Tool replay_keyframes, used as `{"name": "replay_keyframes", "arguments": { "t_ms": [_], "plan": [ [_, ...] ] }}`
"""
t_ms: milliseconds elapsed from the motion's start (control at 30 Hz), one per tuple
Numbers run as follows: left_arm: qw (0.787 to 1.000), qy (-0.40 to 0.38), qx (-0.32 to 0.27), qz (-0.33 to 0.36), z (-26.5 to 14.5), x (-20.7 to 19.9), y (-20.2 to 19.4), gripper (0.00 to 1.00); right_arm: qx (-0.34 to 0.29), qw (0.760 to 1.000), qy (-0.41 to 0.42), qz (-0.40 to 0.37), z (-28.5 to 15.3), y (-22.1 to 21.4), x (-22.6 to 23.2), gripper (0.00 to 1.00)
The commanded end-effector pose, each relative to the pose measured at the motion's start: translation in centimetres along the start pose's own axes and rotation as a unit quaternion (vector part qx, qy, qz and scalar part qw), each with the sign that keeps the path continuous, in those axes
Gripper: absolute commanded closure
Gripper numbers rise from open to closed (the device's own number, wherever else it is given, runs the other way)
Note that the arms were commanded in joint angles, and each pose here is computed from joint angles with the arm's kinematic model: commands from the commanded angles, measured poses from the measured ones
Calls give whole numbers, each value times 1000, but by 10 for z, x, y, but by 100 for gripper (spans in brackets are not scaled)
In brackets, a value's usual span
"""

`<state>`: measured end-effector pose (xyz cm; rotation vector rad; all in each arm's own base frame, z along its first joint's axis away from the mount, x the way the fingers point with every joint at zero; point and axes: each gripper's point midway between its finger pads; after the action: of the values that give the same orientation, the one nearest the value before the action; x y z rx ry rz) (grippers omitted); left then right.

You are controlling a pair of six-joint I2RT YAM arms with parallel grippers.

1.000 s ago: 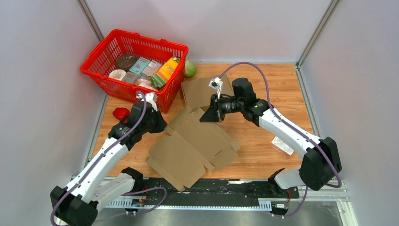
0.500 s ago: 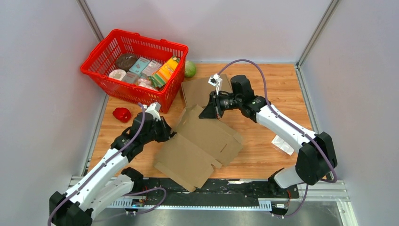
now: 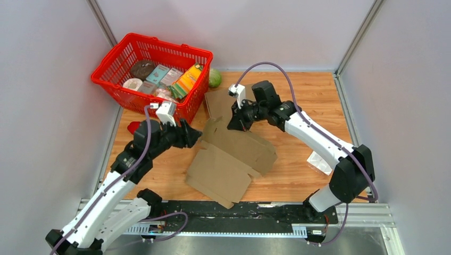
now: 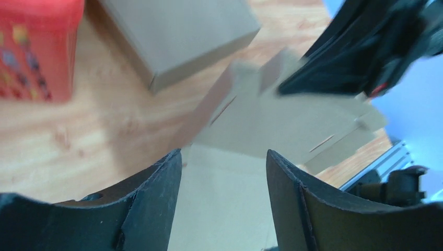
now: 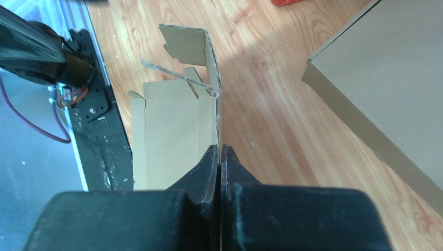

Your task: Fold the paper box

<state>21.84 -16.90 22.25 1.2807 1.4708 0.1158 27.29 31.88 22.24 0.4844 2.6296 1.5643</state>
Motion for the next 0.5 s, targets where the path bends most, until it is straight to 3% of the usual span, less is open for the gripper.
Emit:
{"name": "replay_keyframes", "arguments": {
  "t_ms": [0,200,367,467],
  "plan": [
    [995,-72,-30,60,7,-59,52,32,10,997,12,-74,-5,9,1,100],
    [990,-108,-23,91,45,-85,70,31,19,995,39,-90,-1,10,4,100],
    [986,-127,31,102,68,-91,51,33,26,995,41,-90,2,9,2,100],
    [986,-121,30,113,72,-89,46,37,28,995,43,-87,3,7,1,100]
  ]
}}
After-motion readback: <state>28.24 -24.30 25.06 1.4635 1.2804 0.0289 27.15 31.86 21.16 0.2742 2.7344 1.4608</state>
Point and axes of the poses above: each gripper's point midway between its finger pads, its own z axis out along the fingers, its own x axis along the line the jaws close on, y = z × x, and after that the axes turned 14 degrees about -z, right-handed
